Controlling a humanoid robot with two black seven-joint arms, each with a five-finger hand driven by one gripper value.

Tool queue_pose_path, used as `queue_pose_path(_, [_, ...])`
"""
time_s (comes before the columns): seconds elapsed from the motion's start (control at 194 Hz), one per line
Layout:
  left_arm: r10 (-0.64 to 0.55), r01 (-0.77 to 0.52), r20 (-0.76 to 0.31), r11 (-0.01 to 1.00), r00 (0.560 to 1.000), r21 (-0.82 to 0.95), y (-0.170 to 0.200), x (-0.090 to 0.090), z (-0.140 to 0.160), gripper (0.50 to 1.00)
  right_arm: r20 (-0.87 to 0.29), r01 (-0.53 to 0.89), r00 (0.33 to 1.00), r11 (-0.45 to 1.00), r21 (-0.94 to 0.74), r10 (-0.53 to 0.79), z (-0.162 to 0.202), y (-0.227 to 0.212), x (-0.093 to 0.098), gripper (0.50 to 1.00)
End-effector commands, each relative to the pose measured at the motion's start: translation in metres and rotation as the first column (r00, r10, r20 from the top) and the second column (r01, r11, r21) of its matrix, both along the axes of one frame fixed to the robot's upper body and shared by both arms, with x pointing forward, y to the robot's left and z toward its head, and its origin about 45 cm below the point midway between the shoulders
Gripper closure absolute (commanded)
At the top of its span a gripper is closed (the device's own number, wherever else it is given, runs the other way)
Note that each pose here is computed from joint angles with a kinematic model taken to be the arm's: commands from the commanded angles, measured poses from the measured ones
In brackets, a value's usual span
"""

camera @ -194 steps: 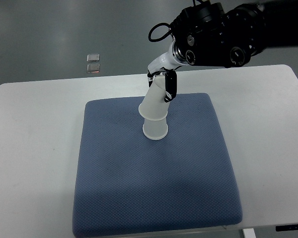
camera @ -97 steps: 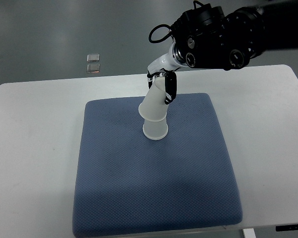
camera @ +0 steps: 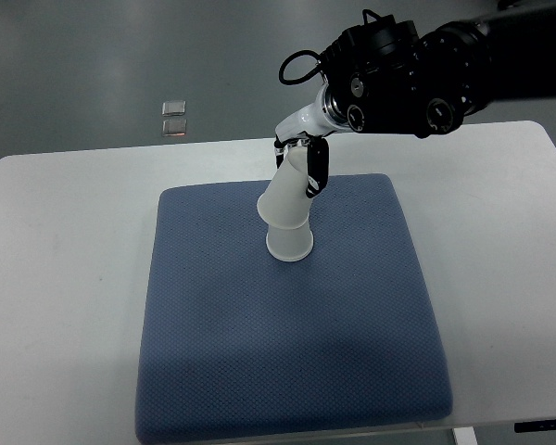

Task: Stack paper cups

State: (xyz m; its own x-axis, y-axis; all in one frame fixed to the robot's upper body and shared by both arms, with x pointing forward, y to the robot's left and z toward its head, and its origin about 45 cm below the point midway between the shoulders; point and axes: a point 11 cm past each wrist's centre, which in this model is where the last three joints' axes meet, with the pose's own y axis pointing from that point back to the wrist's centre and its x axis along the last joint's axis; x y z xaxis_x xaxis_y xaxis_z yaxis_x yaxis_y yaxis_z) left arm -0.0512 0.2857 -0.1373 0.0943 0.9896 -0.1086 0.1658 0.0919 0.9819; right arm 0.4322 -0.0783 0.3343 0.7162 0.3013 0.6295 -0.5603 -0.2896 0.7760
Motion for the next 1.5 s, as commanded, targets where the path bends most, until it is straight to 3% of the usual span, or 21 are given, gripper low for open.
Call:
queue_pose_path(0.0, [0.0,0.0,0.0,1.0,1.0,0.0,0.0,0.0,0.0,0.5,0.002,0.0,1.0,1.0,0.003,0.0,0.0,0.0,0.0,0.703])
queue_pose_path(0.201, [0.0,0.0,0.0,1.0,1.0,0.0,0.0,0.0,0.0,0.5,-0.006,0.001,1.0,1.0,0.007,-0.001,-0.003,0.0,0.0,0.589])
queue_pose_path(0.635, [0.0,0.0,0.0,1.0,1.0,-0.001,-0.001,0.0,0.0,0.5,0.03,-0.002,1.0,0.998,0.067,0.0,0.012,0.013,0.008,0.587])
queue_pose_path(0.862, [0.0,0.0,-0.001,1.0,1.0,0.002,0.001,-0.001,0.0,0.5,-0.008,0.105,0.994,0.969,0.226,-0.106,0.011,0.014,0.025,0.587])
queue_pose_path(0.996, [0.0,0.0,-0.001,1.0,1.0,0.0,0.0,-0.001,0.0,0.5,-0.09,0.141,0.989,0.906,0.399,-0.115,0.007,0.038,0.024,0.587])
queue_pose_path(1.239, [-0.003,0.003,-0.002,1.0,1.0,-0.003,-0.001,-0.001,0.0,0.5,-0.223,0.391,0.914,0.594,0.703,-0.338,0.022,-0.032,0.074,0.587])
queue_pose_path(1.393, [-0.001,0.001,-0.003,1.0,1.0,-0.001,-0.001,-0.002,0.0,0.5,-0.41,0.545,0.787,0.207,0.813,-0.461,0.002,-0.094,0.099,0.589])
queue_pose_path(1.497, [-0.001,0.001,-0.003,1.0,1.0,-0.003,-0.001,-0.002,0.0,0.5,-0.528,0.578,0.716,-0.037,0.815,-0.457,-0.017,-0.115,0.101,0.589])
